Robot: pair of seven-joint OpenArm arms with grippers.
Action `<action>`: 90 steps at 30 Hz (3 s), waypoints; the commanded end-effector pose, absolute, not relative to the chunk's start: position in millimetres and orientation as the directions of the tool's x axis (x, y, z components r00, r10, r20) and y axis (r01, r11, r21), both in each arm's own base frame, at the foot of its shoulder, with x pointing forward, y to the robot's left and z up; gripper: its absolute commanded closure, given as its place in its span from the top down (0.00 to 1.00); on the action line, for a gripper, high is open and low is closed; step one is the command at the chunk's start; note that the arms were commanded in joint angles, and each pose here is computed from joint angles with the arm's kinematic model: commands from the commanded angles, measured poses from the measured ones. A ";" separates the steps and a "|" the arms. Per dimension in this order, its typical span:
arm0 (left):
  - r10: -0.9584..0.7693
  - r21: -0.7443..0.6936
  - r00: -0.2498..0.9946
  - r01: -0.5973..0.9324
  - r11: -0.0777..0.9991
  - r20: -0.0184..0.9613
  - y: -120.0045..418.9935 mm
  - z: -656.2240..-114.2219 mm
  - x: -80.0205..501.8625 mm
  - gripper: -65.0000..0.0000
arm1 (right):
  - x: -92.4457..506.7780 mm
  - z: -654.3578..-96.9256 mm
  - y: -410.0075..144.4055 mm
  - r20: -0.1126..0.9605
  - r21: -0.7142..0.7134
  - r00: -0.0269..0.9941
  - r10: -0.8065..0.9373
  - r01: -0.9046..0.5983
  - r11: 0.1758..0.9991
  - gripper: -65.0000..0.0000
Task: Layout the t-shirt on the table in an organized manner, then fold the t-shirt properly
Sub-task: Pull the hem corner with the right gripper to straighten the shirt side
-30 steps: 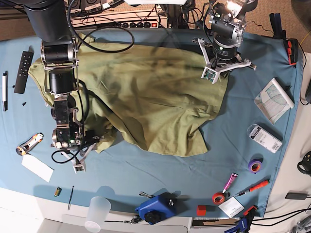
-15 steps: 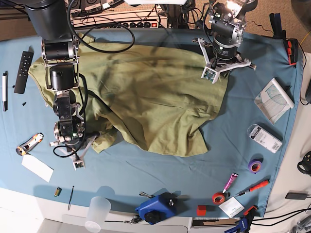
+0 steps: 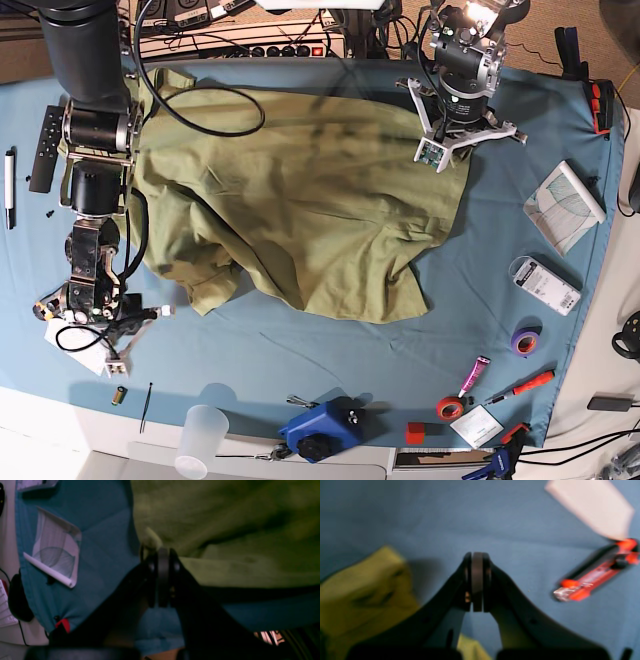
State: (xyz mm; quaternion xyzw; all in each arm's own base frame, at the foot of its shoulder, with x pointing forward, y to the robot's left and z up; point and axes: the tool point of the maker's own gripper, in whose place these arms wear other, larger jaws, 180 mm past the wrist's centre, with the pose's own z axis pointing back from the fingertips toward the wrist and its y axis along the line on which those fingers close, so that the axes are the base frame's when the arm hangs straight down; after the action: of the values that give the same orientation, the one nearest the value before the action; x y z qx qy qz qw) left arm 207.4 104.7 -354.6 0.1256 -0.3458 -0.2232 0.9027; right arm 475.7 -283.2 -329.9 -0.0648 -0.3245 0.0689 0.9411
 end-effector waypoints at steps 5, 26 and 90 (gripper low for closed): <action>-0.491 0.393 0.638 0.303 0.869 0.593 105.0 -345.8 212.7 0.20 | 487.9 -294.8 -245.8 0.668 -0.033 0.716 0.202 -0.243 0.969 0.22; -0.490 0.392 0.637 0.302 0.869 0.595 104.9 -345.6 212.9 0.20 | 462.5 -321.7 -206.1 0.476 -0.202 0.741 0.474 -0.432 0.879 0.52; -0.484 0.477 0.636 0.201 0.856 0.601 125.3 -334.1 220.9 0.20 | 477.1 -285.0 -341.2 0.705 -0.327 0.678 0.208 0.051 0.944 0.00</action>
State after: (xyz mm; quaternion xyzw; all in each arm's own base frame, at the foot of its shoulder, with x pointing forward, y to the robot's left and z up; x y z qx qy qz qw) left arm 215.1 124.2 -344.0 0.1810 -0.3618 -0.1967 0.8931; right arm 462.2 -334.9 -315.0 -0.1532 -0.3611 0.0479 0.9186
